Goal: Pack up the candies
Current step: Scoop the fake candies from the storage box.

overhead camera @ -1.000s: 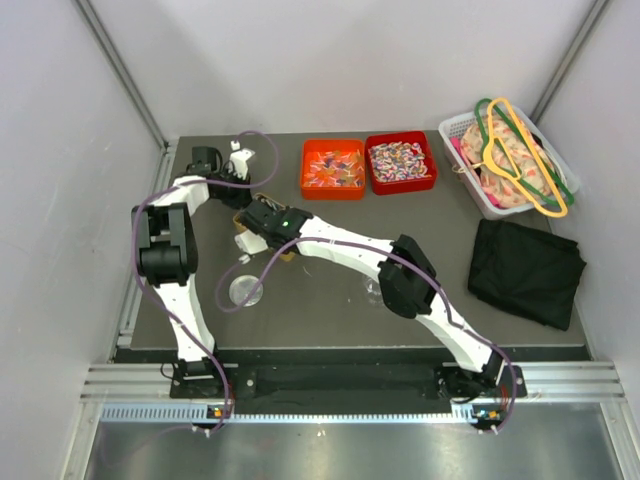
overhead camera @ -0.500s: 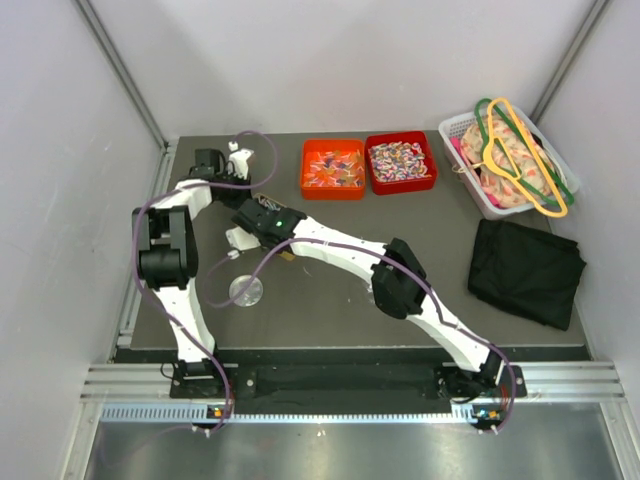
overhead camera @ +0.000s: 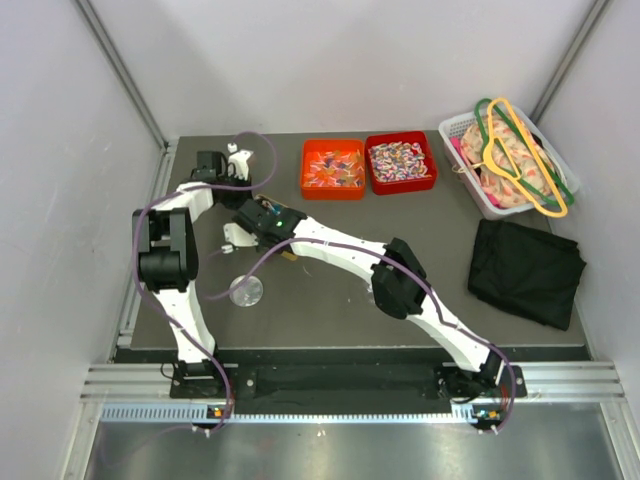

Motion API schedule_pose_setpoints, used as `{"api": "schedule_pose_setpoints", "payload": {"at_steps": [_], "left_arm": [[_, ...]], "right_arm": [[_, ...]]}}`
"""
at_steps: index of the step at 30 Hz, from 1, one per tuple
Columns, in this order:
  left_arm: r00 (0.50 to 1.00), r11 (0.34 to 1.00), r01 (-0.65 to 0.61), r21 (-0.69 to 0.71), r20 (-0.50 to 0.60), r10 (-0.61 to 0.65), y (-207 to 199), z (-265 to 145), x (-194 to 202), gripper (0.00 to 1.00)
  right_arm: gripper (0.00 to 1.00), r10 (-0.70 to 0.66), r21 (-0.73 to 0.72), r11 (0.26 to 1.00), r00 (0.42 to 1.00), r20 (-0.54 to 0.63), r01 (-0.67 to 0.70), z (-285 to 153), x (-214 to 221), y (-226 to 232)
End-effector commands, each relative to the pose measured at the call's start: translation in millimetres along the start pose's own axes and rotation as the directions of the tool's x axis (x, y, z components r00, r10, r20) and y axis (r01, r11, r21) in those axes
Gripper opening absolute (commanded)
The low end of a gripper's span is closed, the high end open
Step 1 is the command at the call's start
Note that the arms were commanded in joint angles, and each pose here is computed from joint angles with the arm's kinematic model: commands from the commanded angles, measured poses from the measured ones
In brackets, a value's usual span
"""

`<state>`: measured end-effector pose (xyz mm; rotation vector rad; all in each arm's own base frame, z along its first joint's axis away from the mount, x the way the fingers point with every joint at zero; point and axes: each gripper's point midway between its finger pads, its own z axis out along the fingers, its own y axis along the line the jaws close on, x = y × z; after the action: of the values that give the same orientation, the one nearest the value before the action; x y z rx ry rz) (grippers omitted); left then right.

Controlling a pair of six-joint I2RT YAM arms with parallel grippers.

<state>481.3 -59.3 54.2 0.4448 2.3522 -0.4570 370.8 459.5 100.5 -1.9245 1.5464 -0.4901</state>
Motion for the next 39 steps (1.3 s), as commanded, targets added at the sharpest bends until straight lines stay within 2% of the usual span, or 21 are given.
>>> {"api": "schedule_pose_setpoints", "payload": {"at_steps": [1,15,19,25,28,32,39], "left_arm": [[0.998,0.993,0.055,0.101,0.024,-0.057,-35,-13,-11,0.0],[0.997,0.988,0.07,0.135,0.035,-0.075,-43,-16,-13,0.0],[0.996,0.987,0.079,0.137,0.036,-0.085,-43,-15,-14,0.0],[0.995,0.988,0.085,0.126,0.035,-0.09,-40,-14,-13,0.0],[0.994,0.986,0.102,0.135,0.034,-0.107,-38,-13,-14,0.0],[0.993,0.984,0.114,0.134,0.025,-0.118,-34,-10,-11,0.0],[0.993,0.987,0.109,0.118,0.031,-0.113,-30,-8,-12,0.0]], "right_arm": [[0.0,0.03,-0.208,0.978,0.999,0.044,-0.02,8,-8,59],[0.0,0.302,-0.272,0.92,0.953,0.029,-0.283,29,-4,78],[0.0,0.336,-0.261,0.912,0.941,0.027,-0.318,33,-5,78],[0.0,0.42,-0.227,0.888,0.906,0.048,-0.4,22,1,53],[0.0,0.489,-0.222,0.858,0.869,0.077,-0.464,10,5,32],[0.0,0.505,-0.192,0.853,0.86,0.071,-0.485,1,20,23],[0.0,0.517,-0.134,0.855,0.845,0.136,-0.502,-23,24,-9]]}}
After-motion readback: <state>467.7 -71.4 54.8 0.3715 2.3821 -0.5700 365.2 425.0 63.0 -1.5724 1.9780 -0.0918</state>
